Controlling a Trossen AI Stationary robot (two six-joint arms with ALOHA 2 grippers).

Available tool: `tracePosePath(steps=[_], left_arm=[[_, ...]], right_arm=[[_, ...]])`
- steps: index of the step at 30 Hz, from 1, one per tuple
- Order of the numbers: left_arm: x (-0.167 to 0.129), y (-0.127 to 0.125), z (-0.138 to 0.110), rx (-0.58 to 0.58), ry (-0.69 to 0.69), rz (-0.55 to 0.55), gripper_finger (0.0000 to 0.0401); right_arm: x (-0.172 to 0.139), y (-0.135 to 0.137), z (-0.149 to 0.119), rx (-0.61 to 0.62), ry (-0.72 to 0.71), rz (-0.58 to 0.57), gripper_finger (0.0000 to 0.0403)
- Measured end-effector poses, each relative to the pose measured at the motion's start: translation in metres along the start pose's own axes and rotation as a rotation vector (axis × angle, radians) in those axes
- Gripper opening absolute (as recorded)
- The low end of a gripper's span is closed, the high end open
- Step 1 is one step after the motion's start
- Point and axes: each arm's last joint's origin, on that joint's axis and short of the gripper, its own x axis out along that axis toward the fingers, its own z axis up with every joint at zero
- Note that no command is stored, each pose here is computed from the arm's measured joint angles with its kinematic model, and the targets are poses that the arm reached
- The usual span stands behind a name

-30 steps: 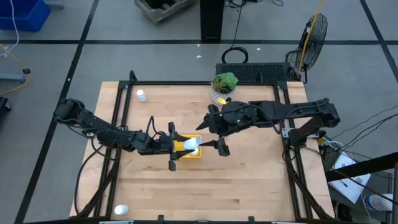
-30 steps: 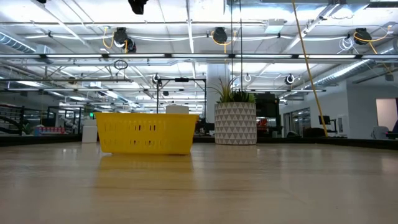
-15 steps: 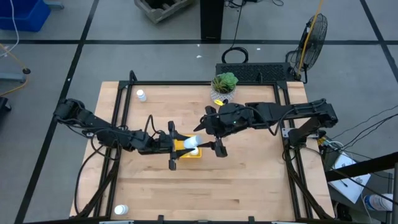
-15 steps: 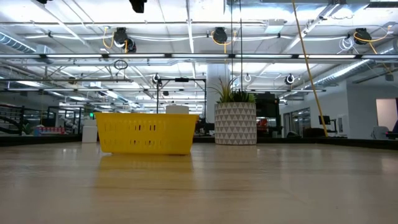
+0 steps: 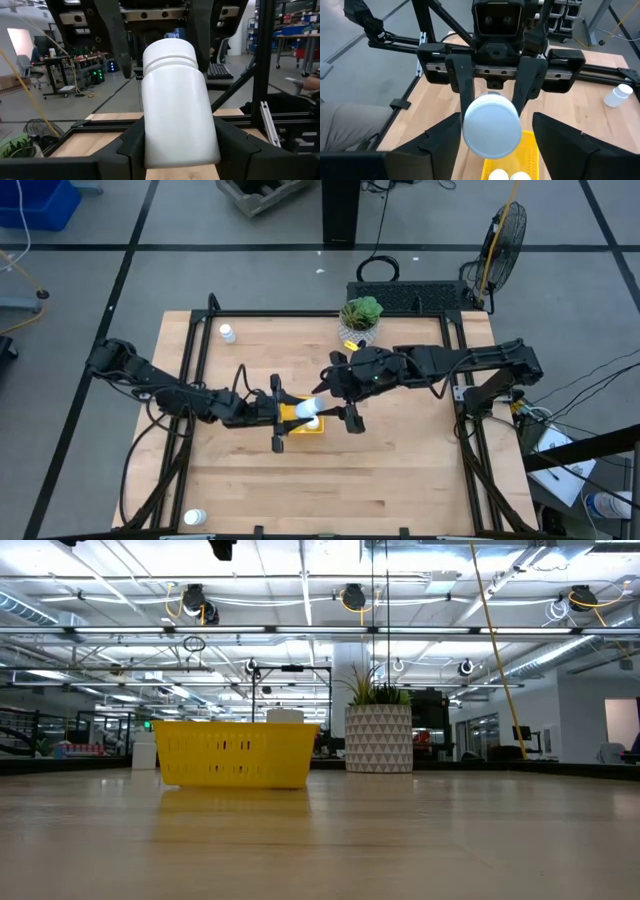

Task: Pick and place pill bottles into a basket
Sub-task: Put the white pill bottle into the yellow bin

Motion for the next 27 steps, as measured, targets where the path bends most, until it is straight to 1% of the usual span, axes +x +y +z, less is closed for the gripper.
tracePosePath(steps=[6,11,15,19,23,27], left_arm=[[0.0003,0.0009,0.0,0.0,-0.001,0.002,0.0175],[0.0004,0.0009,0.0002,0.0,-0.002,0.002,0.0175],[0.0003,0.0007,0.0006,-0.003,-0.007,0.002,0.0175],[0.0004,0.0005,0.001,-0.002,-0.013,-0.001,0.0175],[0.0004,0.0004,0.0001,0.0,-0.008,-0.003,0.0175],[0.0003,0.0004,-0.0002,-0.003,-0.004,-0.002,0.0175]], right_arm=[[0.0,0.0007,0.0002,0.006,-0.002,0.026,0.0197],[0.0,0.0007,0.0001,0.017,-0.002,0.025,0.0181],[0.0021,0.0007,-0.0007,0.022,0.003,0.027,0.0179],[0.007,0.0009,-0.0027,0.03,0.017,0.049,0.0186],[0.0092,0.0008,-0.0031,0.011,0.017,0.049,0.019],[0.0097,0.0007,-0.0034,0.005,0.018,0.048,0.0173]])
